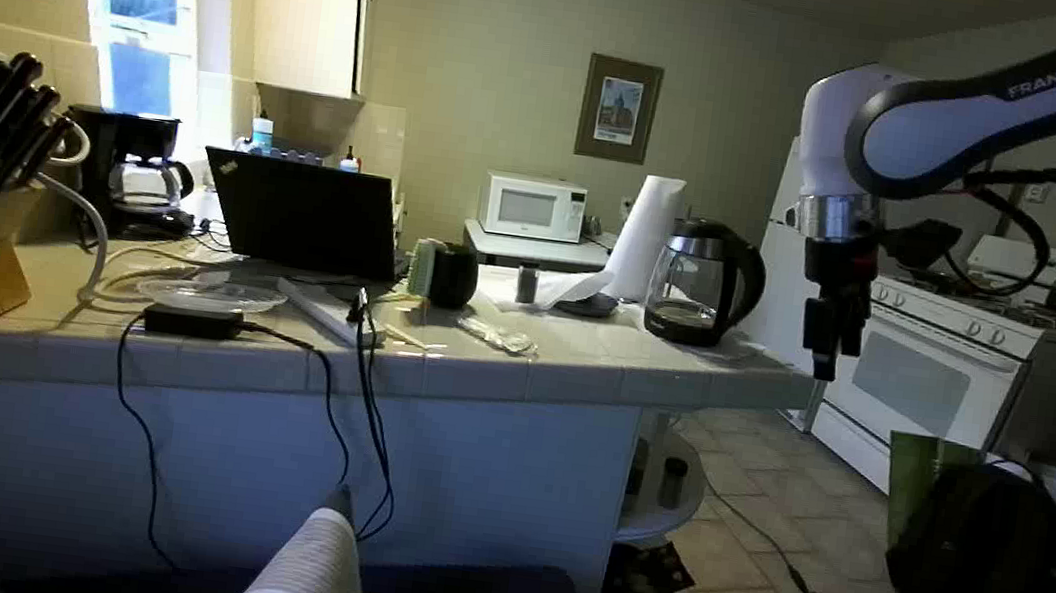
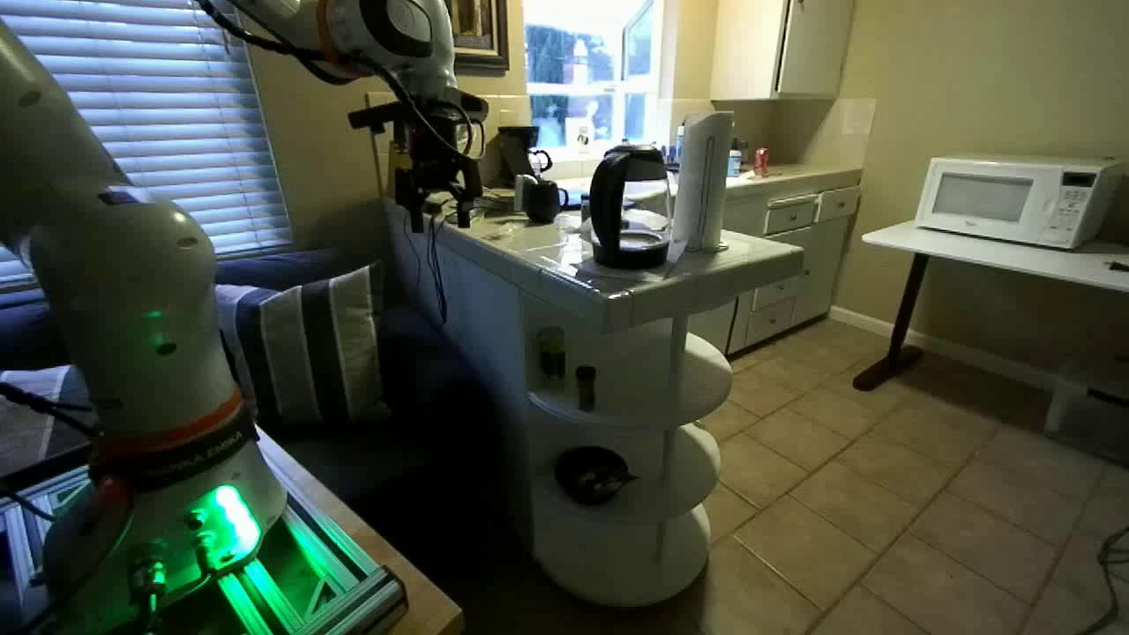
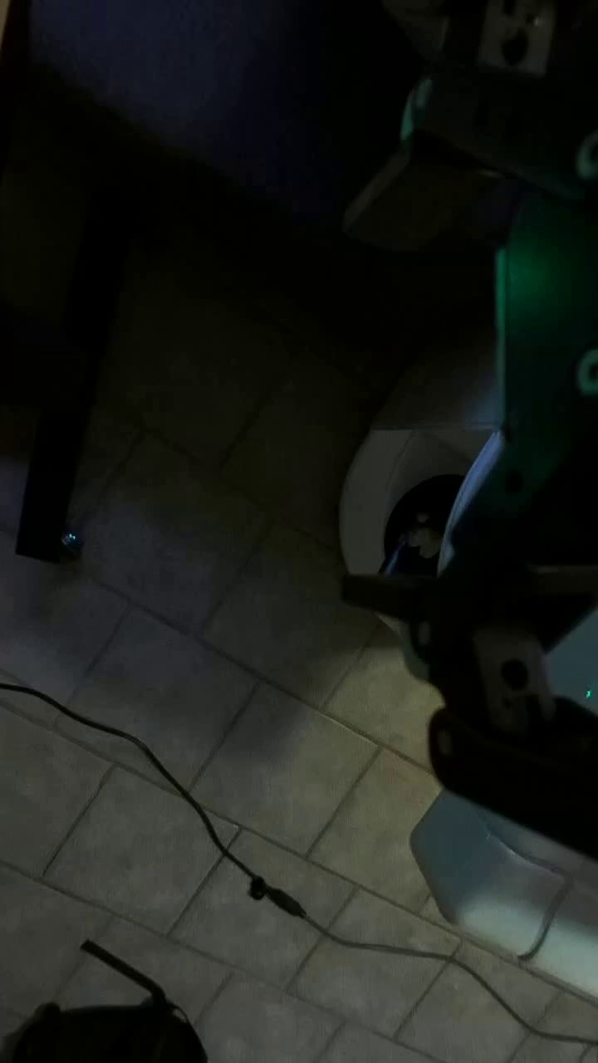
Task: Open the lid on the kettle.
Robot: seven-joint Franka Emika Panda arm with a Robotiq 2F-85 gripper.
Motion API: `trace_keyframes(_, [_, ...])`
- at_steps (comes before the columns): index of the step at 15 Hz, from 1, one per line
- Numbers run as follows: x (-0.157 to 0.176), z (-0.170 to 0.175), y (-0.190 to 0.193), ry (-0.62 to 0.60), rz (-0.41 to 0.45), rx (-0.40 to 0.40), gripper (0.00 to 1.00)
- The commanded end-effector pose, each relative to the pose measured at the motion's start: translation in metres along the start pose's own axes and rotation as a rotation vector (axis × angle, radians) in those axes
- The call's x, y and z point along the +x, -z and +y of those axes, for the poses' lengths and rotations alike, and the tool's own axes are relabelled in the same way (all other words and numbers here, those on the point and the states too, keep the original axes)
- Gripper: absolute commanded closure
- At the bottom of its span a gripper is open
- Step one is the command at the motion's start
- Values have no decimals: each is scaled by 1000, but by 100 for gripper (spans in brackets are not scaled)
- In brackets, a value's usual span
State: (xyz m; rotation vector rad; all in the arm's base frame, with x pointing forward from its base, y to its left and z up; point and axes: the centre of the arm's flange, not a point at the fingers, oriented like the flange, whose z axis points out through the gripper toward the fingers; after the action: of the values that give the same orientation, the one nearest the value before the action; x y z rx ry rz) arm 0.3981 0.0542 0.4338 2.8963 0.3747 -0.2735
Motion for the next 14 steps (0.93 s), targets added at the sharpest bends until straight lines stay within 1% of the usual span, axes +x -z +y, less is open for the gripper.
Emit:
trace_keyframes(1, [0,0,0,0,0,0,0])
trace_keyframes(7, [0,0,0,0,0,0,0])
trace_keyframes(8, [11,9,6,-6,84,47,0])
trace_keyframes(10, [27,27,20,-63,206,34,0])
trace_keyframes(14, [44,75,68,-144,436,56,0])
